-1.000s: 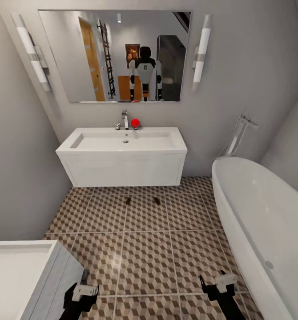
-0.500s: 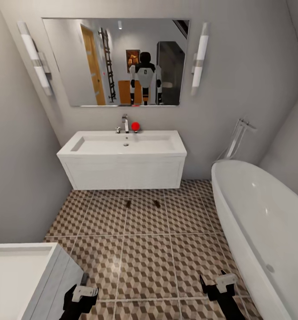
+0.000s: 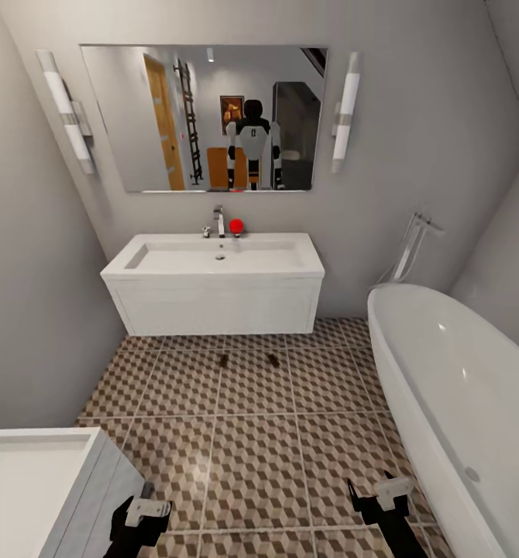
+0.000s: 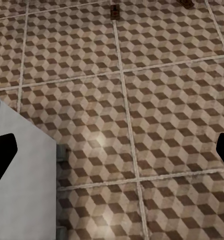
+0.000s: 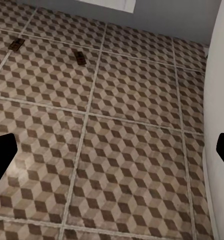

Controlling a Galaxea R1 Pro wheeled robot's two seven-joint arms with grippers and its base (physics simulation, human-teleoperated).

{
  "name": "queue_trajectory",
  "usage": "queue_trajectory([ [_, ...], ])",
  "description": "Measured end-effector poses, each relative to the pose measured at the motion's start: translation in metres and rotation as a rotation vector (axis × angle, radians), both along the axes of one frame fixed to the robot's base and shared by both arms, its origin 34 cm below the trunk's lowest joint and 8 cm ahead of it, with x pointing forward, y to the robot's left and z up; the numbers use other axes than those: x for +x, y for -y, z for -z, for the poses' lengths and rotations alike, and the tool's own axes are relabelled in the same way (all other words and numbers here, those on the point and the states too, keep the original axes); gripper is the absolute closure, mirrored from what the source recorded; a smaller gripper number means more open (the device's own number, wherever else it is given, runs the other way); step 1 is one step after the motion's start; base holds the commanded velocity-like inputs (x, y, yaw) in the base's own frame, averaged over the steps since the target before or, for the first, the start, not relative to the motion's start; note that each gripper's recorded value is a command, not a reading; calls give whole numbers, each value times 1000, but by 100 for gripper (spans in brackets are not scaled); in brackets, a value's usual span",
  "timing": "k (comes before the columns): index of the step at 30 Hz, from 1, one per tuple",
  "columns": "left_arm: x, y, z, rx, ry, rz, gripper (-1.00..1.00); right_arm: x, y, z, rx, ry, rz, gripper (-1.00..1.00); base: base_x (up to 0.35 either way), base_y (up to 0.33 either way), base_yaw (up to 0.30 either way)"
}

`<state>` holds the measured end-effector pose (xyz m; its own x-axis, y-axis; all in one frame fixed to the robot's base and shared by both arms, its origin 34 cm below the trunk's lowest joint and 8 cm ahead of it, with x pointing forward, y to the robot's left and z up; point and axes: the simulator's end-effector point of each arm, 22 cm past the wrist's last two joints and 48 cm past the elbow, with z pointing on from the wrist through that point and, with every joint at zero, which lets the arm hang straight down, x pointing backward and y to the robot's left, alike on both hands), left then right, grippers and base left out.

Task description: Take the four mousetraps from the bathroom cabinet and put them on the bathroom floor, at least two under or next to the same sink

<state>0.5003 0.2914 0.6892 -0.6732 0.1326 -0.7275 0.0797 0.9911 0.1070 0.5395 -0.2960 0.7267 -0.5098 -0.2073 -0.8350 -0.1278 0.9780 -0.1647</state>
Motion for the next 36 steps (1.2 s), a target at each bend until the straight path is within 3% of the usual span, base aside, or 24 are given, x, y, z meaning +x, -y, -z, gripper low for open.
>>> queue_trajectory([
  [36,16,0,-21,0,52,0,-100,14,0,-23,0,53,0,-100,0,0,0],
])
